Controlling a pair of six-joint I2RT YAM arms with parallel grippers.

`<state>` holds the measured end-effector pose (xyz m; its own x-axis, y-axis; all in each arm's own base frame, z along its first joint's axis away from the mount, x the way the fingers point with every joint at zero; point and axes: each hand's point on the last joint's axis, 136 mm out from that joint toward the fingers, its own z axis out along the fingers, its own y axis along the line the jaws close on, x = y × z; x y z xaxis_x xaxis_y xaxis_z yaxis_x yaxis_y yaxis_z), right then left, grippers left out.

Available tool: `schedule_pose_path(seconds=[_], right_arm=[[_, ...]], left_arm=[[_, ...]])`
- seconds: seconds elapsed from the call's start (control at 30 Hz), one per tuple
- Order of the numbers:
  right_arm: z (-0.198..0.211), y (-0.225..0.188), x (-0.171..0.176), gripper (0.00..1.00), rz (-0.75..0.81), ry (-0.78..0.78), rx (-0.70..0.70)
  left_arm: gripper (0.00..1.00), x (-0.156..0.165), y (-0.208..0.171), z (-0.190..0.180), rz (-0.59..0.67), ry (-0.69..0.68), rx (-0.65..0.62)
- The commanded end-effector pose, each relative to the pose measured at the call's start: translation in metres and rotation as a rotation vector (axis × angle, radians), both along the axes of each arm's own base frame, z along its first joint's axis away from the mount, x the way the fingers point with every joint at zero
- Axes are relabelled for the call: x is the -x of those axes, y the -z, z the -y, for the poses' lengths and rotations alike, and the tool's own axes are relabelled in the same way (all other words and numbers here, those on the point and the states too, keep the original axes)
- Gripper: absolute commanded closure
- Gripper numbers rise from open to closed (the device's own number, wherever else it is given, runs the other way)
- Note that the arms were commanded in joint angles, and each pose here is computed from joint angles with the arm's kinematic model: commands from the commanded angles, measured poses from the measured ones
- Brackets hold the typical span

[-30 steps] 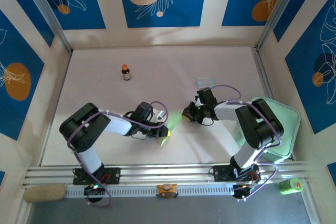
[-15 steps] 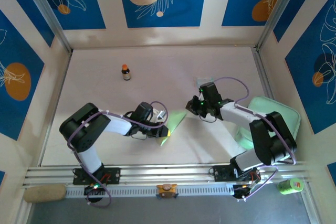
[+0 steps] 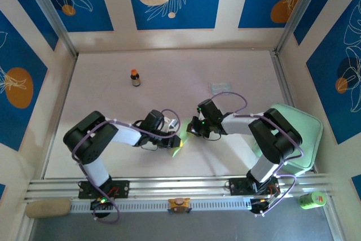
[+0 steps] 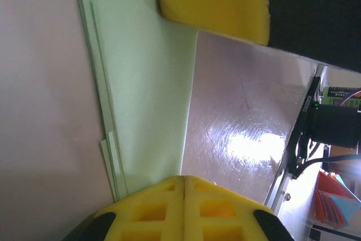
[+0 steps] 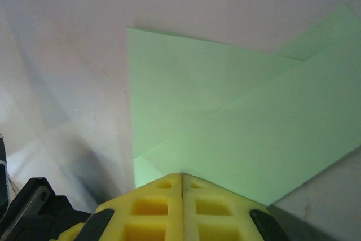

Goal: Fold a paper plane with a square sheet of paper (pick it up from the middle)
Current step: Fold the wing for the fifth time at the center of the table.

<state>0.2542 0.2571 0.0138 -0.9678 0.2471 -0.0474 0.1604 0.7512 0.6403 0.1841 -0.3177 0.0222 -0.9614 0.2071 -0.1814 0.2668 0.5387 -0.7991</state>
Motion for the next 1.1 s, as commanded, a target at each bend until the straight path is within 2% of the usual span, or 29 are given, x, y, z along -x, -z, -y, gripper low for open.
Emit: schedule_pose_path(seconds=[0.0,0.33,0.57,0.7,0.87,0.97,1.07], right_arm=[[0.024,0.03,0.011,0.98,-0.076,0.041,0.071],[0.023,0.031,0.011,0.98,-0.084,0.032,0.061],[0.021,0.034,0.013,0.98,-0.097,0.024,0.063],[0.02,0.034,0.014,0.98,-0.1,0.023,0.064],[0.02,0.036,0.015,0.98,-0.109,0.023,0.068],[0.02,0.037,0.016,0.98,-0.114,0.019,0.07],[0.021,0.038,0.017,0.98,-0.12,0.019,0.078]], left_arm=[[1.0,0.027,0.014,-0.019,-0.102,0.013,-0.084],[1.0,0.046,0.019,-0.043,-0.128,-0.004,-0.16],[1.0,0.014,-0.039,-0.027,0.045,-0.03,-0.101],[1.0,0.007,-0.055,-0.005,0.039,0.014,-0.014],[0.99,0.013,-0.044,0.014,-0.029,0.091,0.014],[0.99,0.018,-0.021,0.008,-0.073,0.091,-0.048],[1.0,0.028,0.005,-0.012,-0.113,0.076,-0.166]])
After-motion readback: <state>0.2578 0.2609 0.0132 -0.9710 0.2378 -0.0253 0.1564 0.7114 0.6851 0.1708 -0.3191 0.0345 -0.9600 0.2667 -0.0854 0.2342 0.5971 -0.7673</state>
